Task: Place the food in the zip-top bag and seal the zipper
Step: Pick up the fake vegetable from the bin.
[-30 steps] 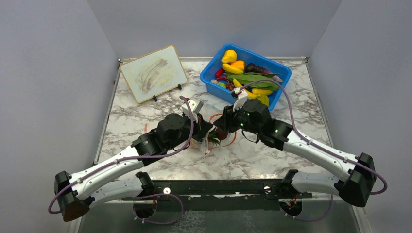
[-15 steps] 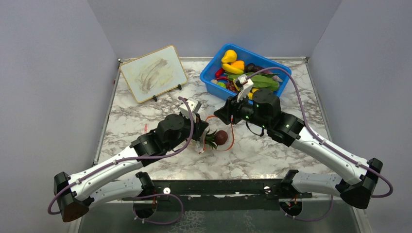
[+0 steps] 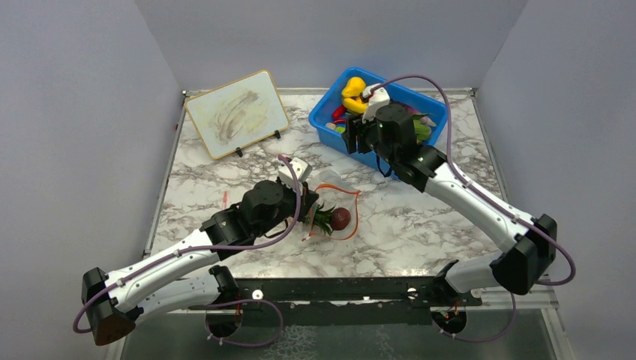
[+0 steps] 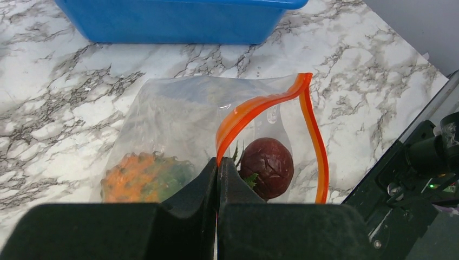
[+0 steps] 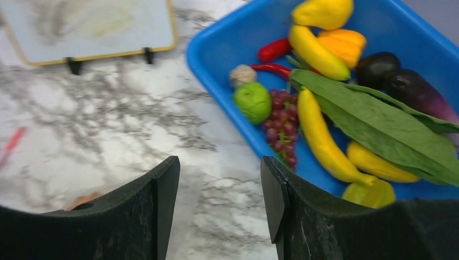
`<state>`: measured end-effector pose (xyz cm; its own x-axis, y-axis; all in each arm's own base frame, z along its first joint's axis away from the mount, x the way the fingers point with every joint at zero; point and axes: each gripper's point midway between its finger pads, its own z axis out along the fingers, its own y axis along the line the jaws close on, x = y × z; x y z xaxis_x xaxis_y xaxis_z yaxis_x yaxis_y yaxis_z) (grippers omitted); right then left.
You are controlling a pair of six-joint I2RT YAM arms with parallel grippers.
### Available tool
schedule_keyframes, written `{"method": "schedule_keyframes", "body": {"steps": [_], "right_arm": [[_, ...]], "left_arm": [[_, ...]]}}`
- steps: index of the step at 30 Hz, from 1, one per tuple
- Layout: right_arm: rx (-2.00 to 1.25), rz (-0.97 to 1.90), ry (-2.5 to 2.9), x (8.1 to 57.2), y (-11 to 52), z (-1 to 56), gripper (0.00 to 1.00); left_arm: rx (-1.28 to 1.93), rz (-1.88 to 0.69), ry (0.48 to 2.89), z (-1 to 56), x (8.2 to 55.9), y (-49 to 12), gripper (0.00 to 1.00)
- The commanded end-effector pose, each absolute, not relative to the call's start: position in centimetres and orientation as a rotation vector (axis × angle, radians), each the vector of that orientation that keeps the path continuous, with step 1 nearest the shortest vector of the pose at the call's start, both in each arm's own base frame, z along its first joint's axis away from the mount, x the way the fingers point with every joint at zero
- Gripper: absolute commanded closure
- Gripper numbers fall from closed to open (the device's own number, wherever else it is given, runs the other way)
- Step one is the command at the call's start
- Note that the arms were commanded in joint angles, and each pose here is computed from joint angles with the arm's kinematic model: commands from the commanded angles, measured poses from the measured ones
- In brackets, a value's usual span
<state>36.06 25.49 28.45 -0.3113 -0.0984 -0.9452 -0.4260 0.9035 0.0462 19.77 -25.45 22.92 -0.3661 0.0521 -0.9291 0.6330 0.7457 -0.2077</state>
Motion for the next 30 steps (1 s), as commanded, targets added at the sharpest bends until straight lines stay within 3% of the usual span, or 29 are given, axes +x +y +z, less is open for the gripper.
{"method": "schedule_keyframes", "body": {"steps": [1, 17, 30], "right_arm": [[-0.334, 0.067, 1.856, 41.9, 21.7, 27.2, 0.43], [-0.169, -0.621, 1.949, 57.5, 10.6, 20.2, 0.38], [-0.228, -0.700, 2.001, 60.4, 8.6, 16.3, 0.34]], "left_arm": [[0.645, -0.660, 1.840, 22.6, 19.3, -25.8, 1.00], [0.670, -0.706, 1.814, 22.9, 18.3, -25.6, 1.00], [0.662, -0.693, 1.818, 22.5, 18.5, -25.5, 1.00]]}}
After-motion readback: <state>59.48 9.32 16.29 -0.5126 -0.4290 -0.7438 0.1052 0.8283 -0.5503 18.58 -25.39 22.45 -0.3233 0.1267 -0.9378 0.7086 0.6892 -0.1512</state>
